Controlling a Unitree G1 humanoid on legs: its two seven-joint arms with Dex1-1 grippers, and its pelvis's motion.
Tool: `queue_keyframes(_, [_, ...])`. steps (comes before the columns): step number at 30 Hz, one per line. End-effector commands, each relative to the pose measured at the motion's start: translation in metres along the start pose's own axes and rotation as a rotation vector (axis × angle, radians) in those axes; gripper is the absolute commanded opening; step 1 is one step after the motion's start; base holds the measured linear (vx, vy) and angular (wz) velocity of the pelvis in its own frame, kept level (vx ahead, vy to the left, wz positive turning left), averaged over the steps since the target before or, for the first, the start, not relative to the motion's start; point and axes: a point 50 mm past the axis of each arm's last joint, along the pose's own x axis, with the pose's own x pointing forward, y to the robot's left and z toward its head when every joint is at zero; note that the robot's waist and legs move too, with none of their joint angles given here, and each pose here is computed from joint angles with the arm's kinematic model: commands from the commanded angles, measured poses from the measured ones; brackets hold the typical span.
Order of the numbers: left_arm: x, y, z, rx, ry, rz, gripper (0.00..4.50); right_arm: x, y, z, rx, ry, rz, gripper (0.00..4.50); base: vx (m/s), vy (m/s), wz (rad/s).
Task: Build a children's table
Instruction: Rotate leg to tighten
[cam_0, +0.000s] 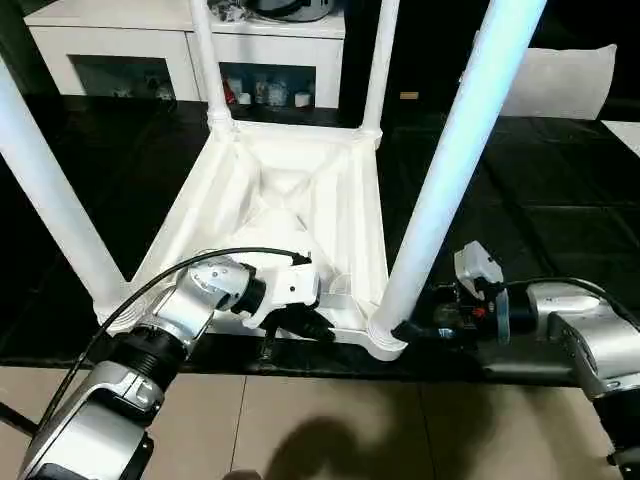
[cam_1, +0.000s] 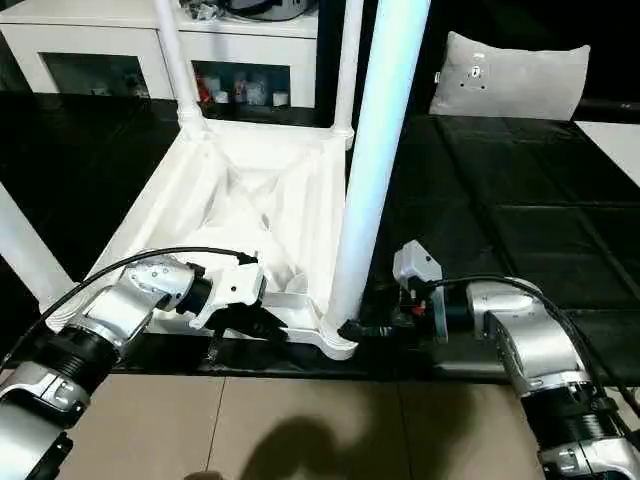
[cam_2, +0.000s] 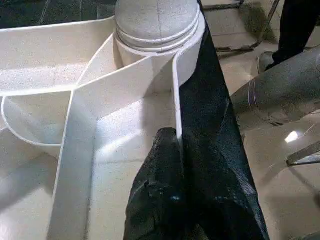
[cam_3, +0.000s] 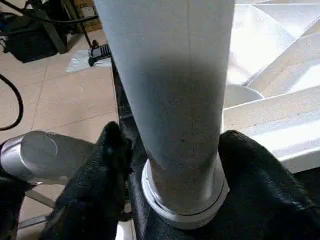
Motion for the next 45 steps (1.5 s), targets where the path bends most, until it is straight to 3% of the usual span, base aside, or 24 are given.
queue_keyframes(1, [0.008, -0.004, 0.004, 0.044, 0.025, -0.089, 0.0, 0.003, 0.001, 0.006, 0.0, -0.011, 0.052, 2.58, 0.0, 0.0, 0.0])
queue_keyframes(10, [0.012, 0.004, 0.011, -0.029, -0.07, 0.024, 0.0, 0.006, 0.005, 0.012, 0.071, -0.125, 0.047, 1.97, 0.0, 0.0, 0.0])
queue_keyframes(11, [0.016, 0.011, 0.012, -0.089, -0.068, 0.126, 0.0, 0.013, 0.002, 0.013, 0.094, -0.134, -0.063, 1.97, 0.0, 0.0, 0.0])
queue_keyframes(13, [0.017, 0.013, 0.012, -0.111, -0.066, 0.159, 0.0, 0.015, 0.0, 0.013, 0.099, -0.133, -0.105, 1.95, 0.0, 0.0, 0.0])
queue_keyframes(14, [0.022, 0.022, 0.015, -0.185, -0.074, 0.269, 0.0, 0.024, -0.011, 0.013, 0.143, -0.122, -0.276, 1.95, 0.0, 0.0, 0.0])
queue_keyframes(16, [0.024, 0.026, 0.016, -0.224, -0.079, 0.326, 0.0, 0.028, -0.017, 0.013, 0.169, -0.114, -0.364, 1.93, 0.0, 0.0, 0.0])
queue_keyframes(20, [0.032, 0.043, 0.027, -0.363, -0.113, 0.54, 0.0, 0.045, -0.04, 0.011, 0.324, -0.076, -0.738, 1.92, -0.014, 0.003, -0.03])
queue_keyframes(23, [0.034, 0.047, 0.031, -0.38, -0.121, 0.587, 0.0, 0.051, -0.042, 0.014, 0.295, -0.114, -0.766, 1.92, 0.0, 0.0, 0.0])
queue_keyframes(24, [0.034, 0.048, 0.032, -0.384, -0.124, 0.601, 0.0, 0.054, -0.042, 0.016, 0.285, -0.139, -0.766, 2.45, 0.0, 0.0, 0.0])
queue_keyframes(31, [0.036, 0.047, 0.036, -0.331, -0.107, 0.598, 0.0, 0.063, -0.039, 0.026, 0.254, -0.214, -0.765, 3.05, 0.0, 0.0, 0.0])
queue_keyframes(39, [0.029, 0.039, 0.029, -0.221, -0.101, 0.492, 0.0, 0.035, -0.036, 0.02, 0.169, -0.219, -0.71, 3.8, 0.0, 0.0, 0.0])
queue_keyframes(45, [0.022, 0.03, 0.02, -0.155, -0.07, 0.381, 0.0, 0.012, -0.03, 0.014, 0.1, -0.15, -0.591, 4.35, 0.0, 0.0, 0.0])
